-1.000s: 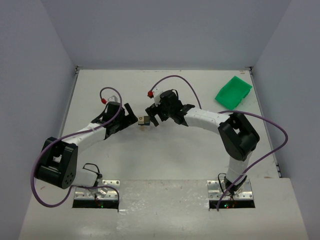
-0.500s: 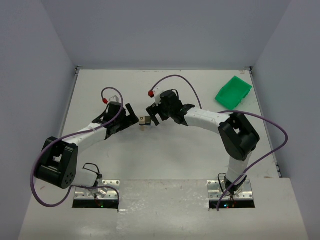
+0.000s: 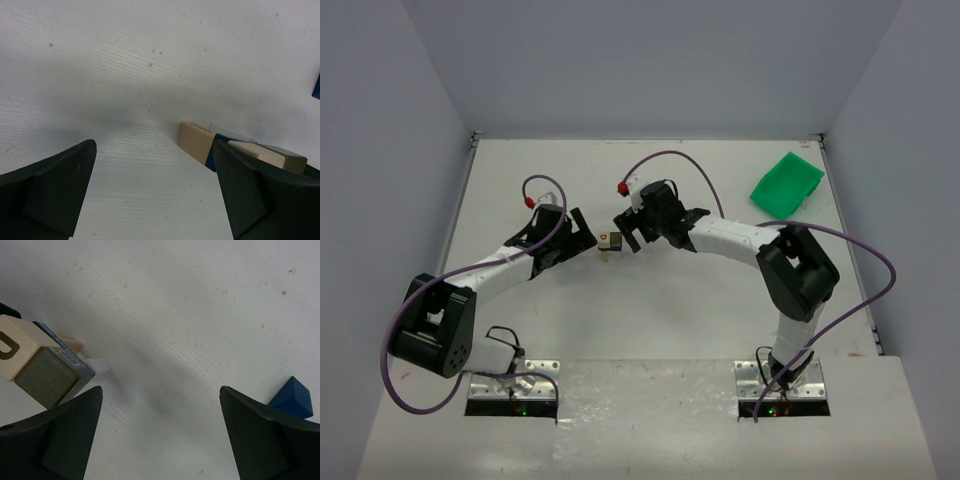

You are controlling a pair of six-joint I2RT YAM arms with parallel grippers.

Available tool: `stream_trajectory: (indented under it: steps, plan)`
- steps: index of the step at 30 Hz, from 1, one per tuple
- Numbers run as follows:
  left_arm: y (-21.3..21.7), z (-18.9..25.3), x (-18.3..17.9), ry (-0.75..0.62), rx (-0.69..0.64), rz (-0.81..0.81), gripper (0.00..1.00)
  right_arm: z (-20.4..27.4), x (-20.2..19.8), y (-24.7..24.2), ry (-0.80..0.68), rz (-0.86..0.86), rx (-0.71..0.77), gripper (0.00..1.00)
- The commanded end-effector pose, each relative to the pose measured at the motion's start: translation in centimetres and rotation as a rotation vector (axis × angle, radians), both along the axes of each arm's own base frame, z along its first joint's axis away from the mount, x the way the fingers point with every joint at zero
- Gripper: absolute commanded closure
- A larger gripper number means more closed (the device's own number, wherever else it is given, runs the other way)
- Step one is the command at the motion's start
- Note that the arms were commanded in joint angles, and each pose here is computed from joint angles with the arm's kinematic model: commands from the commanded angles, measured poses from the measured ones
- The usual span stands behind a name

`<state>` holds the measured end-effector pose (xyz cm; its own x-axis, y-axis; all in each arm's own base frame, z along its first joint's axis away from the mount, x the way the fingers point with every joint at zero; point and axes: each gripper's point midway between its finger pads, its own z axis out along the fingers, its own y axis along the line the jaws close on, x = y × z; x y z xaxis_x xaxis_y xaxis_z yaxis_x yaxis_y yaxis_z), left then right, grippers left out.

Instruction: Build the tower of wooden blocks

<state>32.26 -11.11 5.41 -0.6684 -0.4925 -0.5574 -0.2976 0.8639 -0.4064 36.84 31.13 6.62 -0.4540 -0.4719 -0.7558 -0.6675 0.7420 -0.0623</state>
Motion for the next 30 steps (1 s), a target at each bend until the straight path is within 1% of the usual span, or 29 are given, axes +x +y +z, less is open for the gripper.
stream_trajectory:
  steps: [1, 7, 13, 17, 18, 23, 25, 26, 28, 30]
  plan:
    - [-0.7, 1.5, 1.3, -0.049, -0.007, -0.006, 0.0, 3.7, 1.4, 0.9, -0.079, -0.022, 0.054, 0.01]
    - [-0.5, 1.7, 1.2, -0.054, -0.004, 0.002, 0.0, 3.6, 1.3, 0.3, -0.061, -0.045, 0.042, 0.01]
    - [0.5, 2.3, 1.1, -0.062, 0.018, 0.056, 0.0, 3.7, 2.1, -2.3, -0.006, -0.155, 0.081, 0.01]
    - [1.1, 2.8, 1.1, -0.069, 0.026, 0.094, 0.0, 3.9, 3.0, -4.5, -0.006, -0.244, 0.088, 0.01]
    - [1.3, 3.2, 1.2, -0.076, 0.028, 0.108, 0.0, 3.8, 3.4, -5.4, -0.003, -0.28, 0.086, 0.01]
    - [4.2, 5.8, 1.4, -0.116, 0.078, 0.284, 0.0, 2.9, 6.7, -10.8, 0.039, -0.483, 0.093, 0.01]
    - [4.9, 6.3, 1.4, -0.129, 0.089, 0.32, 0.0, 2.0, 7.4, -12.2, 0.067, -0.528, 0.094, 0.01]
    - [5.3, 7.6, 1.5, -0.165, 0.084, 0.35, 0.0, 1.8, 8.3, -12.8, 0.079, -0.555, 0.108, 0.01]
    - [5.6, 8.7, 1.6, -0.198, 0.072, 0.372, 0.0, 1.2, 9.2, -13.6, 0.096, -0.587, 0.12, 0.01]
    - [6.0, 10.0, 1.6, -0.239, 0.066, 0.398, 0.0, 0.3, 10.2, -14.0, 0.105, -0.61, 0.107, 0.01]
